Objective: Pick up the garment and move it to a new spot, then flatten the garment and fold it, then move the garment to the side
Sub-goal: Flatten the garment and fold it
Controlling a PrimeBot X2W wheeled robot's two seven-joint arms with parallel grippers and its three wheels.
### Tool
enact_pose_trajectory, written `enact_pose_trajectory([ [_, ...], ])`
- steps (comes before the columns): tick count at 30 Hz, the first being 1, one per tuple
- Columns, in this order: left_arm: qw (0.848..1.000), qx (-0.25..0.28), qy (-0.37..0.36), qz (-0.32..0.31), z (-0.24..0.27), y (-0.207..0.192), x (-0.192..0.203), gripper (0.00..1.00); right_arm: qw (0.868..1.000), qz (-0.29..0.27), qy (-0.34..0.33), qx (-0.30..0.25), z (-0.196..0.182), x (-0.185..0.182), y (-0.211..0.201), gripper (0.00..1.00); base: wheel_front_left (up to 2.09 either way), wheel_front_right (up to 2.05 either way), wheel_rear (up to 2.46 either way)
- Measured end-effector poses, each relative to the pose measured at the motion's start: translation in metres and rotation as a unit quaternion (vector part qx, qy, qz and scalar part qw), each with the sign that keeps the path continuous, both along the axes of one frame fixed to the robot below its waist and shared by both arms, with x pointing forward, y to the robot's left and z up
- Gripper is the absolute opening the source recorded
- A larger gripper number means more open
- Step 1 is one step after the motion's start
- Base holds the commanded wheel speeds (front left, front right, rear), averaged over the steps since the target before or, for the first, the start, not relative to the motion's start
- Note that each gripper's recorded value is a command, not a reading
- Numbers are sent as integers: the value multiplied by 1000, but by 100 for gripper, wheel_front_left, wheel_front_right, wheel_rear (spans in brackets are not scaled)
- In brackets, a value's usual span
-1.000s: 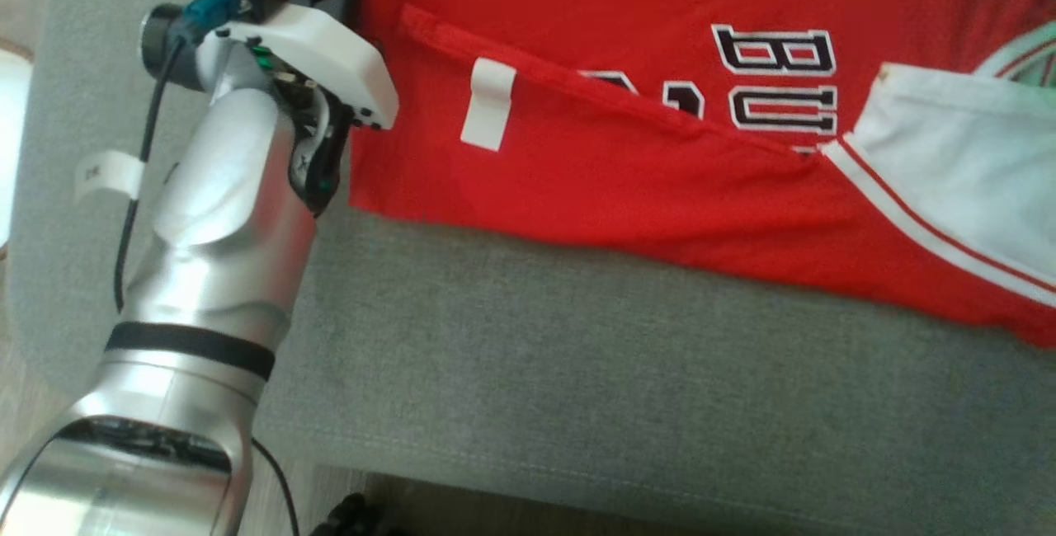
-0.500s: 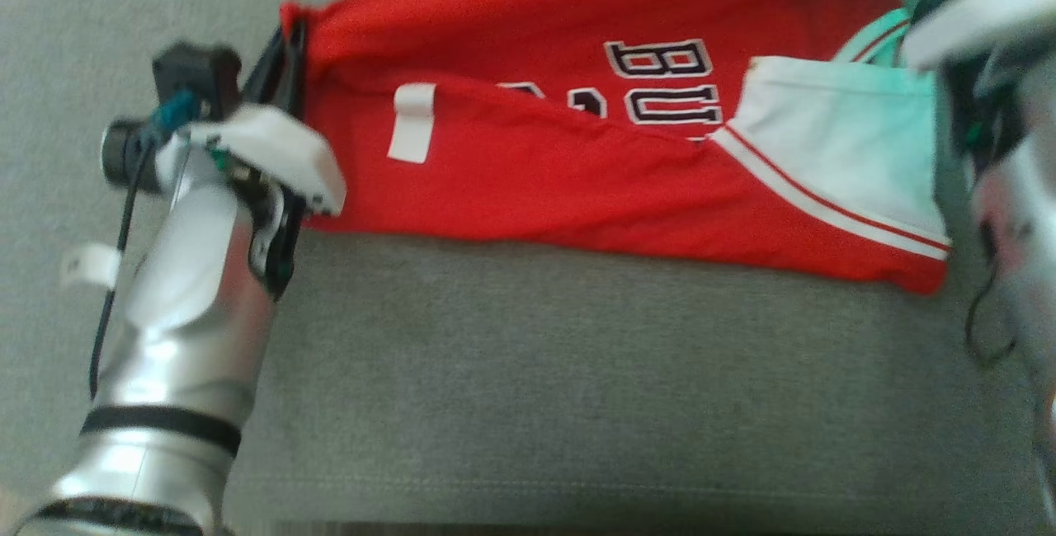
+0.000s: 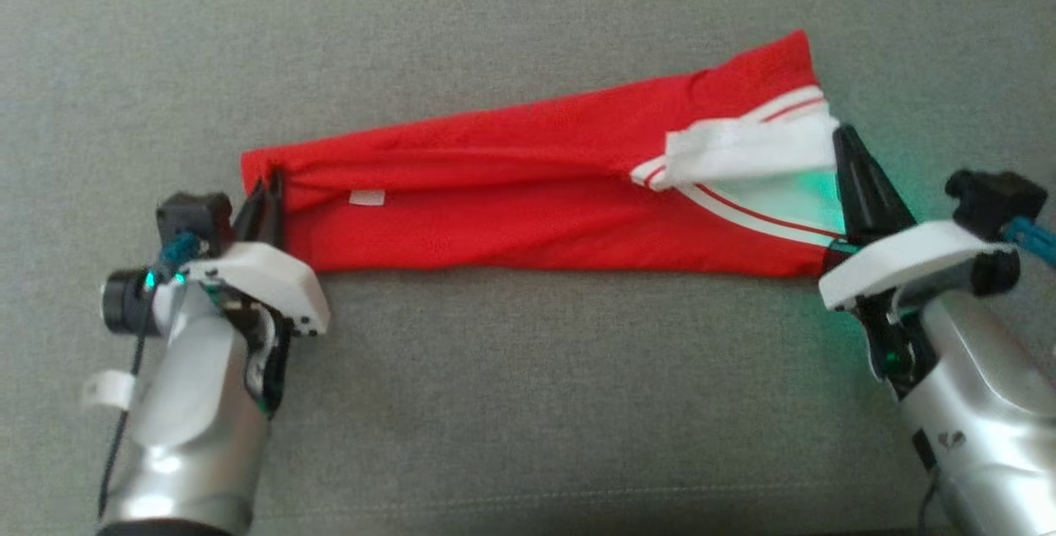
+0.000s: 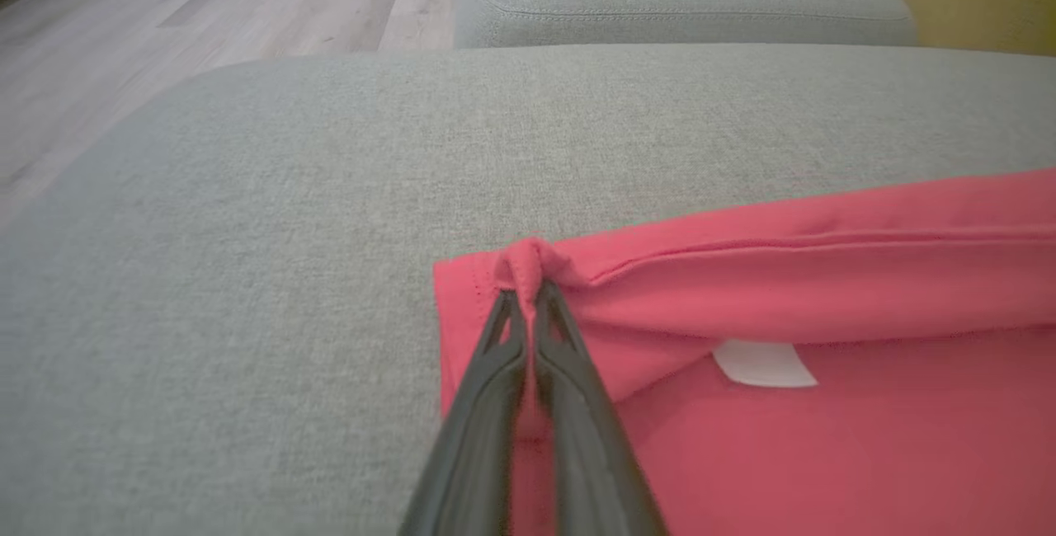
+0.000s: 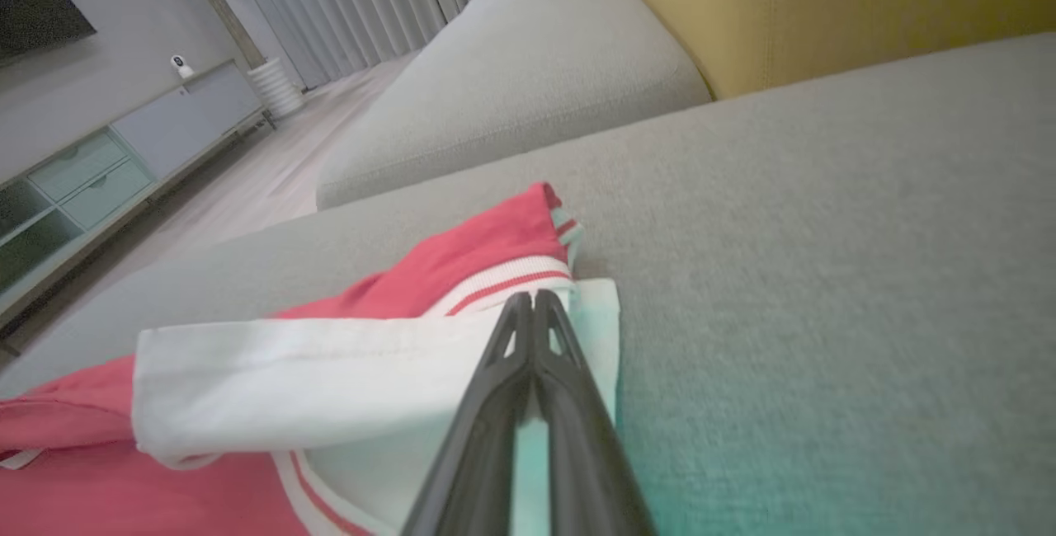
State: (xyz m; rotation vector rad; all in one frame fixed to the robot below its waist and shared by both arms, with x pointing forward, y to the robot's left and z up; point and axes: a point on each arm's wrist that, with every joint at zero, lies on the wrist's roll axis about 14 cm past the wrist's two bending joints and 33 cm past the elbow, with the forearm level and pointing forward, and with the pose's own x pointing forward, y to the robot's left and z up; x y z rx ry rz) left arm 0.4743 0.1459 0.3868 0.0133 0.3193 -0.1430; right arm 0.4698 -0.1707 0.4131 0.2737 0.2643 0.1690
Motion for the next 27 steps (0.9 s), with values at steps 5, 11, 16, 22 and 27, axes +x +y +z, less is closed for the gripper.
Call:
enact_pose_trajectory([
  [5, 999, -13, -15, 45, 8, 9, -18, 100, 1000, -10, -2, 20, 4, 2, 5, 100, 0, 0, 0],
  [11, 994, -32, -22, 105, 12, 31, -54, 100, 999, -32, 12, 11, -3, 5, -6, 100, 0, 0, 0],
  [16, 991, -37, -27, 129, 16, 43, -78, 100, 998, -33, 61, -10, -31, -3, -3, 100, 0, 0, 0],
  [22, 989, -47, -40, 136, 25, 45, -85, 100, 995, -17, 97, 0, -46, -3, 22, 100, 0, 0, 0],
  [27, 988, -51, -39, 138, 25, 43, -90, 100, 993, -2, 116, -4, -50, -1, 32, 37, 0, 0, 0],
])
